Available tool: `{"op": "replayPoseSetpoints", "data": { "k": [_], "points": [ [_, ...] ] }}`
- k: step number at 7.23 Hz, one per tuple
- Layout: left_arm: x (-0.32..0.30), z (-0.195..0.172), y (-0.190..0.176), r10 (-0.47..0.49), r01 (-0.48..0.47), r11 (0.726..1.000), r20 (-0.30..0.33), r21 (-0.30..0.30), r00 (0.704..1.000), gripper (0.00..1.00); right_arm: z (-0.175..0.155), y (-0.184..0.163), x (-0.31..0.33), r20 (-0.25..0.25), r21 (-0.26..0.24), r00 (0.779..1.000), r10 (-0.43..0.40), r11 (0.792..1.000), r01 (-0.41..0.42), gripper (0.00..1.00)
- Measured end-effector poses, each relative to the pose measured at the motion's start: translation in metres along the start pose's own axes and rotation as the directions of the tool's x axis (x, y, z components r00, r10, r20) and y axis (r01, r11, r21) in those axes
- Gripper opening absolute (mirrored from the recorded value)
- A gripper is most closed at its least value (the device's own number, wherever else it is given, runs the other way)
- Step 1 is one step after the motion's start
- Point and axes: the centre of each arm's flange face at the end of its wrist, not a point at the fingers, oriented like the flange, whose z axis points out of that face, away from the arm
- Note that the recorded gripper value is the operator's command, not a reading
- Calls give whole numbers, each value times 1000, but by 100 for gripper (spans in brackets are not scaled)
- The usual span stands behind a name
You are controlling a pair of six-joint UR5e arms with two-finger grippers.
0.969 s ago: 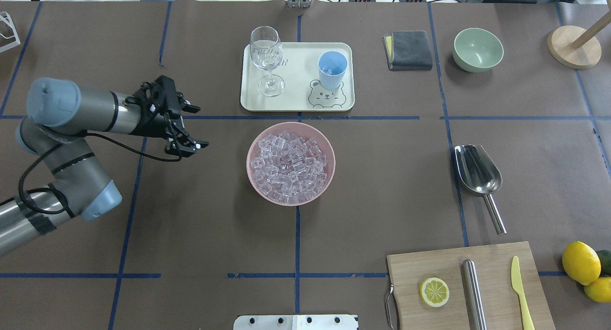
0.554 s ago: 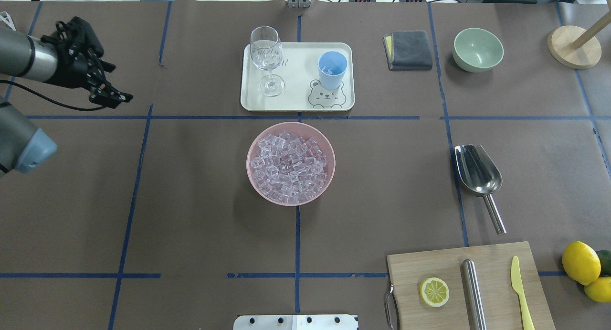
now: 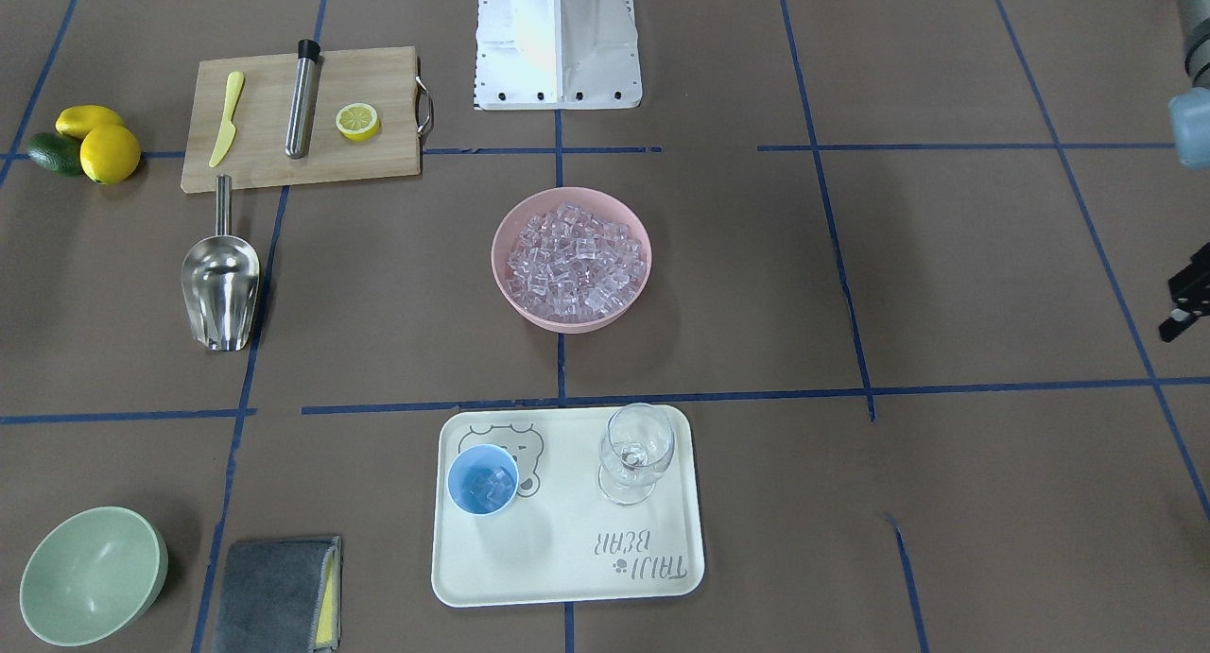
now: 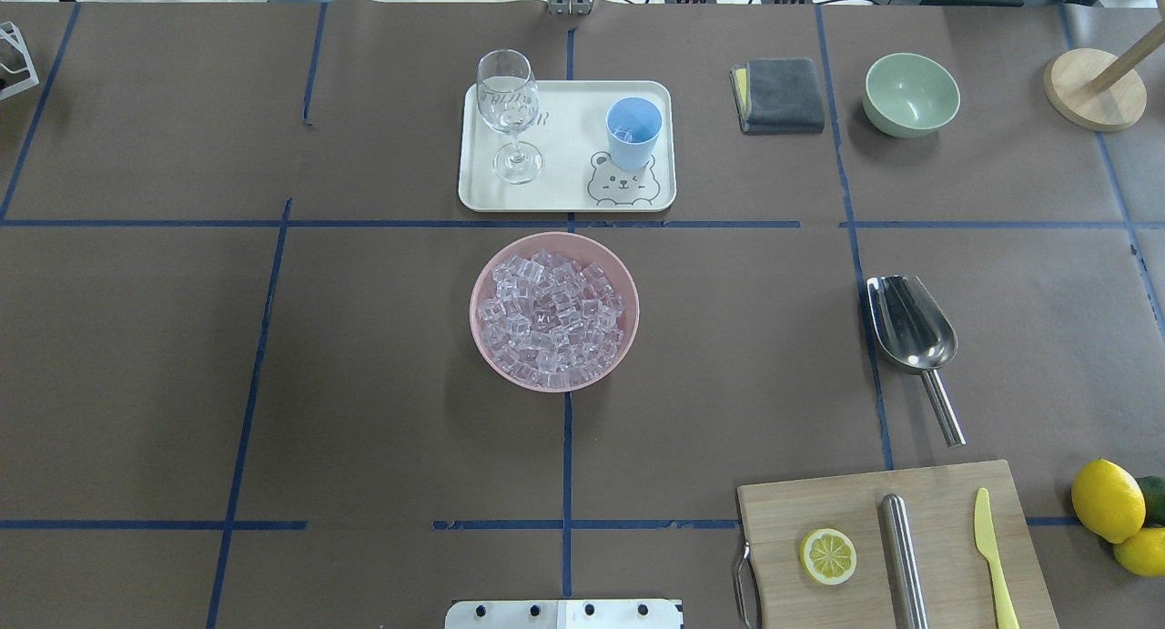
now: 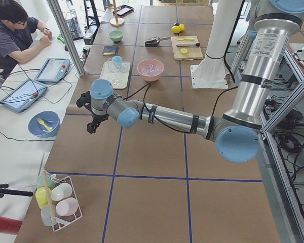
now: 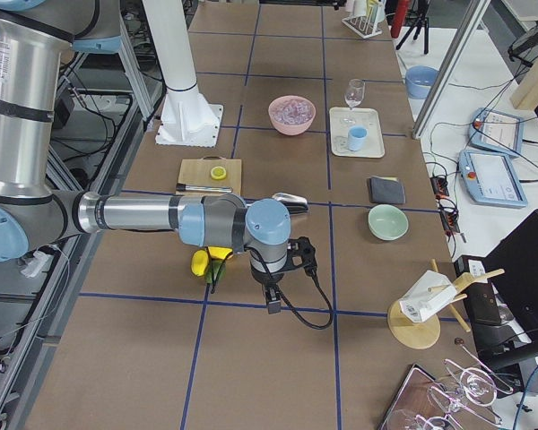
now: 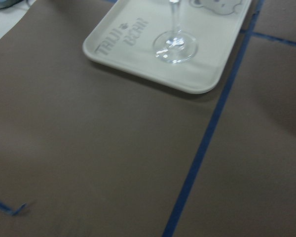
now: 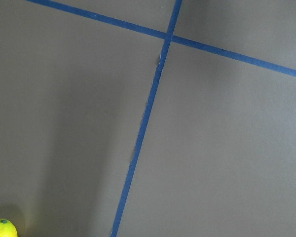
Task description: Put ice in cup with scoop
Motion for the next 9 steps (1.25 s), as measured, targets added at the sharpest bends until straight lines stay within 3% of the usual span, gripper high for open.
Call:
{"op": "replayPoseSetpoints", "data": {
  "k": [1,3,6,7,9],
  "points": [
    [-22,-13,8,-82,83,996,36,-33,996,100,0,1,0,2,-1,1000,1,1000,-1,100],
    [-50,-28,46,-102,110,991,100,-79,990,100,2,3,1,3,-3,1000,3,1000,-3,100],
    [-79,-9,161,-170,190,963,112,-194,979,100,3,5,1,5,-5,1000,4,1000,-4,100],
    [-81,-7,178,-191,212,954,114,-213,975,100,3,5,1,5,-5,1000,5,1000,-5,100],
    [-81,-9,179,-242,266,929,121,-257,963,100,3,5,1,4,-6,1000,5,1000,-5,100]
  ]
}}
